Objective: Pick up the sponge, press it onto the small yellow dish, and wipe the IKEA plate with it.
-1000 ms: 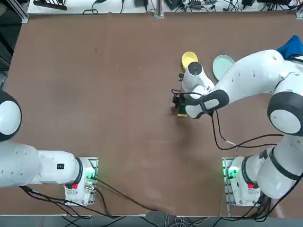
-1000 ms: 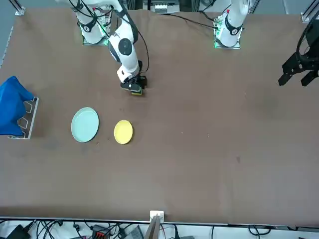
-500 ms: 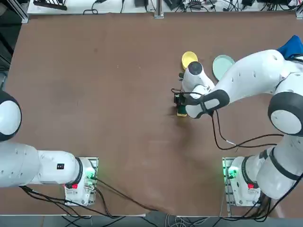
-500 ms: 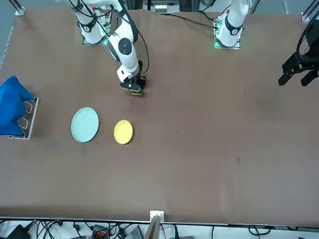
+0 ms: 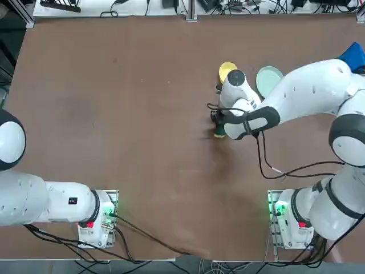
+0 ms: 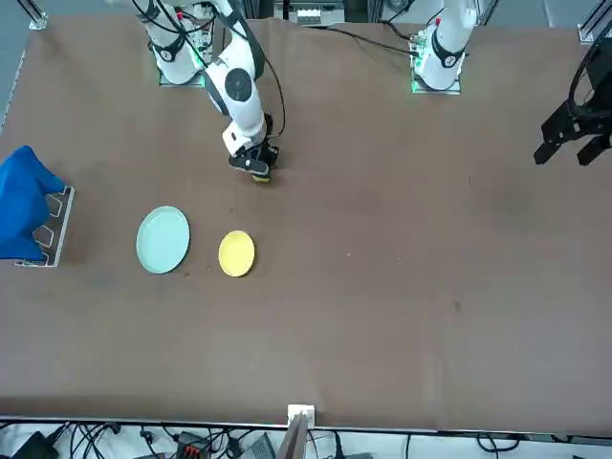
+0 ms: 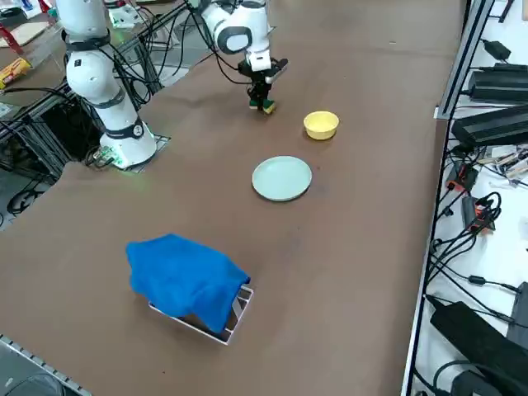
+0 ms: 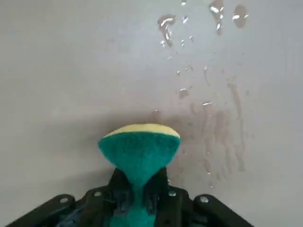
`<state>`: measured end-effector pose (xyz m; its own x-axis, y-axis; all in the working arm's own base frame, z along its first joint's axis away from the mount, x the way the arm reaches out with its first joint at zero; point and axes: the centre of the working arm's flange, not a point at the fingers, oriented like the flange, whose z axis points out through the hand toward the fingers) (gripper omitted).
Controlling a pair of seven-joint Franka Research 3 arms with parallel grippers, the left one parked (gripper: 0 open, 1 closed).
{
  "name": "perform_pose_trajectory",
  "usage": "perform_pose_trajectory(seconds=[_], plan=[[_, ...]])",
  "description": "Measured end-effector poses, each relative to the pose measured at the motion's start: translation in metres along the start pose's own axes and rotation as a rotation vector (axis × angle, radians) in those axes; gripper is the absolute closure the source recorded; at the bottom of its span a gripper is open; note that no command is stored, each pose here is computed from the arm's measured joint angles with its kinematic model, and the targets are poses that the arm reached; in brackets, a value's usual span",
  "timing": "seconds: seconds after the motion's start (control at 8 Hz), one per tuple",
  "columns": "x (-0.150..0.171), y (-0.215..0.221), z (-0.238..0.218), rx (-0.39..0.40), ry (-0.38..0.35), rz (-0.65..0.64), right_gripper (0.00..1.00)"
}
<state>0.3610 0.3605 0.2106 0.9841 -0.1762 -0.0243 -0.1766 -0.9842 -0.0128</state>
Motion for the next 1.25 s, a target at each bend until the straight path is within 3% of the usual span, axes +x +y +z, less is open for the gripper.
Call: perform_pose_trajectory(seconds=[0.38, 0.88, 1.25], plan=[[0.034, -0.006, -0.046, -0.023, -0.004, 0.002, 0.82], [0.134, -0.001, -0.128, -0.101, -0.093, -0.039, 0.82], [0.196, 0.011, -0.128, -0.088, -0.117, -0.057, 0.81]])
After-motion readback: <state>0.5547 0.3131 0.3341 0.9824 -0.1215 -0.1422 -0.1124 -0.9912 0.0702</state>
